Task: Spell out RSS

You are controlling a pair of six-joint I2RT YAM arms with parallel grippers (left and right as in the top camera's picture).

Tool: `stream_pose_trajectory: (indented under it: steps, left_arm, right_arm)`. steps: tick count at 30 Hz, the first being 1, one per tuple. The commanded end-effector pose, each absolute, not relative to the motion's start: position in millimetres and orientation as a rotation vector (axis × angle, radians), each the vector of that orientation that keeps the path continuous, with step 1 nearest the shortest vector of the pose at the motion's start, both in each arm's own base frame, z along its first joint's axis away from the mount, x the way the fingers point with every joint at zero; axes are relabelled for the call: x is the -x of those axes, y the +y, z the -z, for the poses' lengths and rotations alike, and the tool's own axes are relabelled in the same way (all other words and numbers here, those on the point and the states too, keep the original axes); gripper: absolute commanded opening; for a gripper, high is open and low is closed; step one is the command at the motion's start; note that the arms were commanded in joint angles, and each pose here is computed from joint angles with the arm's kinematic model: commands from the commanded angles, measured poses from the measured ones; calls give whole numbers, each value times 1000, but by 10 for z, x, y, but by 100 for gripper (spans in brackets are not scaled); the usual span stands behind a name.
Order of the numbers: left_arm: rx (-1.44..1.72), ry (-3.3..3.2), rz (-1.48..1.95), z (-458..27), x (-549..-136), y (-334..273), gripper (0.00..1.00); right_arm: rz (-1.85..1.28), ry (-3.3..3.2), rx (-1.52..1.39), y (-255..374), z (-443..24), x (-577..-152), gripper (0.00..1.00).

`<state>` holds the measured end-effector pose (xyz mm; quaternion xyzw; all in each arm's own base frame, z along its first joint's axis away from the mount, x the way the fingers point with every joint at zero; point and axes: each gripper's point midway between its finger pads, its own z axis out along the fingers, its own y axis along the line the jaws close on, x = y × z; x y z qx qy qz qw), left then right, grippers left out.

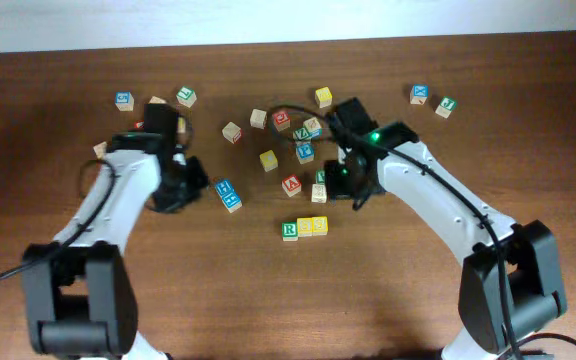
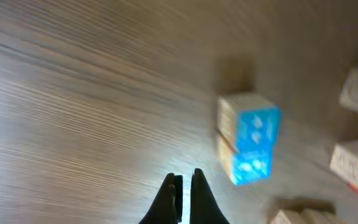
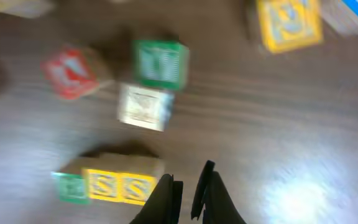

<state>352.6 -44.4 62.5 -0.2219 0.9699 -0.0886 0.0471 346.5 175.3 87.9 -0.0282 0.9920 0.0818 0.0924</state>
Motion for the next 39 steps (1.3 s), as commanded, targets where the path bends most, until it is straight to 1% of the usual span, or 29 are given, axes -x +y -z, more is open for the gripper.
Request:
stream_pose_trajectory:
  steps: [1,3,5,8,12,15,24,29,39]
  left_arm:
    - [825,2892,248,-732,-3562,9,0]
    - [913,2888,235,-723,-3495,199,0]
    - [945,2891,231,-718,-3458,260,0]
    - [945,2889,230,-719,-3460,262,0]
    - [945,2890,230,-718,-3459,261,0]
    - [945,2890,230,-718,-3459,261,0]
    - [945,2892,231,-716,-3454,257,0]
    - [945,2893,230,-713,-3450,257,0]
    - [945,2893,231,-713,-3452,257,0]
  right_arm:
    - [-366,2890,269,2189,-930,-3432,4]
    - [-360,2887,323,2405,-791,-3398,4]
    - [-354,2912,295,2487,-655,-3377,4]
    - [-337,2953,310,2512,-504,-3310,4]
    - [-334,2975,283,2534,-422,-3293,4]
    - [-311,3022,242,2547,-255,-3240,4]
    - [-320,3013,255,2635,-232,-3218,4]
    - [-297,3040,254,2623,-119,-3188,4]
    - [-290,3058,253,2603,-114,-3152,4]
